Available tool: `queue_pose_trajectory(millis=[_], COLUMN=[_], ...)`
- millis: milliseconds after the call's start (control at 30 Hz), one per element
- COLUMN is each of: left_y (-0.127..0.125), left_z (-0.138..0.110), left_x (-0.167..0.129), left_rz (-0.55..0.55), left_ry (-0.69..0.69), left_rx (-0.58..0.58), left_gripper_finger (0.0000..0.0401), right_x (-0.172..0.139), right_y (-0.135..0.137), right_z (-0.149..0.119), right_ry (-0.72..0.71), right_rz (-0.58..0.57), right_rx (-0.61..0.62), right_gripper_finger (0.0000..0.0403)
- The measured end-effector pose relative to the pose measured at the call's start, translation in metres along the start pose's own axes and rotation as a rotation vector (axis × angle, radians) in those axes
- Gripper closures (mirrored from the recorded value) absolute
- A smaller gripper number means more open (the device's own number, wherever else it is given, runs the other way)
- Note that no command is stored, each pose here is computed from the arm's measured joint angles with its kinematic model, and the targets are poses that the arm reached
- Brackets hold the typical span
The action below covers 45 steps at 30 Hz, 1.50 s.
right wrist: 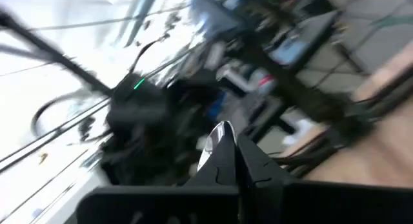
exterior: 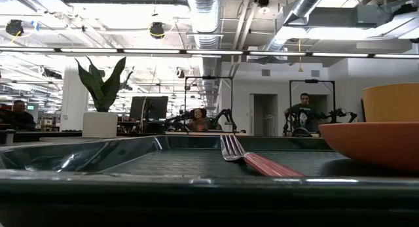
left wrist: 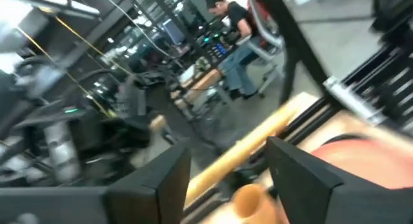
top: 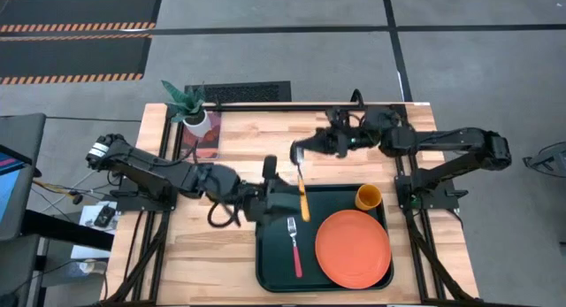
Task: Pick and place plate/cup/fork/spoon on tray
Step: Put the yellow spoon next to the pink fork on the black tray
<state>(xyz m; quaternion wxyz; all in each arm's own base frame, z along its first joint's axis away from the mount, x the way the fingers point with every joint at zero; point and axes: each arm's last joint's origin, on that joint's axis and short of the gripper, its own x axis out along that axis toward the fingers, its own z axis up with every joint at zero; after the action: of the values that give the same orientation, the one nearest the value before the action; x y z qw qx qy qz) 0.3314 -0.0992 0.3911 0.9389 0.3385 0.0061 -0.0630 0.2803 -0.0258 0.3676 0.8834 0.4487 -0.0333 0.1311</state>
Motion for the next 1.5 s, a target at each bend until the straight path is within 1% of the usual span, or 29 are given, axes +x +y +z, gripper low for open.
queue_pose_trajectory(millis=[67, 167, 233, 333, 400, 500, 633, 700, 800, 900, 1067, 1167, 1333, 1500], left_y=[-0.004, -0.007, -0.010, -0.012, -0.009, 0.000, 0.012, 0.016, 0.016, 0.015, 0.011, 0.009, 0.008, 0.007], left_z=[0.002, 0.002, 0.003, 0.008, 0.013, 0.021, 0.031, 0.033, 0.034, 0.035, 0.033, 0.031, 0.030, 0.031], left_x=[-0.001, -0.002, -0.004, -0.015, -0.026, -0.042, -0.065, -0.074, -0.080, -0.082, -0.080, -0.080, -0.080, -0.080], left_rz=[0.003, 0.053, 0.100, 0.185, 0.234, 0.284, 0.320, 0.324, 0.313, 0.303, 0.282, 0.277, 0.268, 0.263], left_ry=[0.010, 0.067, 0.117, 0.180, 0.188, 0.163, 0.119, 0.108, 0.117, 0.124, 0.148, 0.166, 0.177, 0.175], left_rx=[-0.057, -0.125, -0.194, -0.340, -0.439, -0.561, -0.675, -0.713, -0.729, -0.736, -0.731, -0.738, -0.740, -0.740], left_gripper_finger=[0.0195, 0.0181, 0.0178, 0.0180, 0.0186, 0.0198, 0.0215, 0.0222, 0.0230, 0.0234, 0.0236, 0.0236, 0.0236, 0.0237], right_x=[-0.005, -0.013, -0.019, -0.026, -0.028, -0.019, 0.006, 0.020, 0.042, 0.056, 0.070, 0.073, 0.072, 0.072], right_y=[-0.001, -0.002, -0.005, -0.012, -0.017, -0.026, -0.039, -0.047, -0.060, -0.079, -0.103, -0.116, -0.128, -0.135], right_z=[0.005, 0.008, 0.008, 0.003, -0.009, -0.034, -0.070, -0.090, -0.118, -0.145, -0.178, -0.197, -0.217, -0.227], right_ry=[-0.013, 0.014, 0.037, 0.078, 0.140, 0.228, 0.301, 0.321, 0.312, 0.279, 0.225, 0.222, 0.235, 0.229], right_rz=[-0.025, -0.059, -0.127, -0.269, -0.381, -0.481, -0.501, -0.479, -0.449, -0.472, -0.481, -0.523, -0.572, -0.606], right_rx=[-0.007, -0.032, -0.049, -0.094, -0.118, -0.161, -0.185, -0.180, -0.192, -0.178, -0.180, -0.168, -0.145, -0.134], right_gripper_finger=[0.0402, 0.0402, 0.0402, 0.0402, 0.0402, 0.0402, 0.0402, 0.0402, 0.0402, 0.0402, 0.0402, 0.0402, 0.0402, 0.0402])
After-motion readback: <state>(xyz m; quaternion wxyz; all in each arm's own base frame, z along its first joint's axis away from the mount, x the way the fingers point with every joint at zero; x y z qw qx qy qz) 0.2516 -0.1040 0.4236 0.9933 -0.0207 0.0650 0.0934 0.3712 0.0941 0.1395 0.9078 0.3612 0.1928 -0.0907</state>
